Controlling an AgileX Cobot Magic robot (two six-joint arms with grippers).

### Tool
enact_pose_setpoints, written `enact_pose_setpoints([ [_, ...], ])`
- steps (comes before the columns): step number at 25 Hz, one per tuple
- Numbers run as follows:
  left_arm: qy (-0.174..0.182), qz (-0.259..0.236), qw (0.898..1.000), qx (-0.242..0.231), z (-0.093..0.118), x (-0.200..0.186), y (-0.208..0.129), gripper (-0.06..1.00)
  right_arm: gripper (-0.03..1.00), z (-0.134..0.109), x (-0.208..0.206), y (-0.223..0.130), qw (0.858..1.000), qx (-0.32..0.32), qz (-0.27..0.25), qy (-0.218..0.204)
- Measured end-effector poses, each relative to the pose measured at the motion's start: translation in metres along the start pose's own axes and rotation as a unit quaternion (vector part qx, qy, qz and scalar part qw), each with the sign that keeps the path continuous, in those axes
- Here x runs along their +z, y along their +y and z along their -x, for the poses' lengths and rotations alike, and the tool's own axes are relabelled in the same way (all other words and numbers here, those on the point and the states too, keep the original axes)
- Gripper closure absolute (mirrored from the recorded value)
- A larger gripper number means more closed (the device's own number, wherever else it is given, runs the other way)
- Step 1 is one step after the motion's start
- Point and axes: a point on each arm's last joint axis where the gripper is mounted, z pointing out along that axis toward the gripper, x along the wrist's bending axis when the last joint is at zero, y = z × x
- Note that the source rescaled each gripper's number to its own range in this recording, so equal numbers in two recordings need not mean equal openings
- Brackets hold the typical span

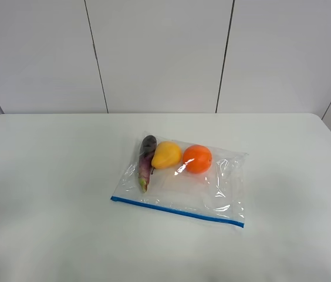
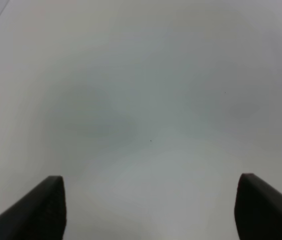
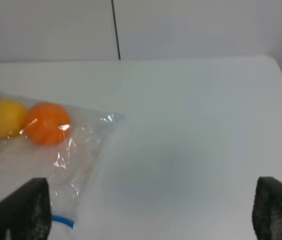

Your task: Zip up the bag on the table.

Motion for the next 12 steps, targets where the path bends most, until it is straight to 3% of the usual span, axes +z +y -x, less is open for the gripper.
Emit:
enact_pose_setpoints([
  [12,0.000,0.000,1.000,0.000,0.000,0.000,0.000,0.18,0.10,0.002,0.012,-0.015,0.999,0.001,-0.044,-0.009],
])
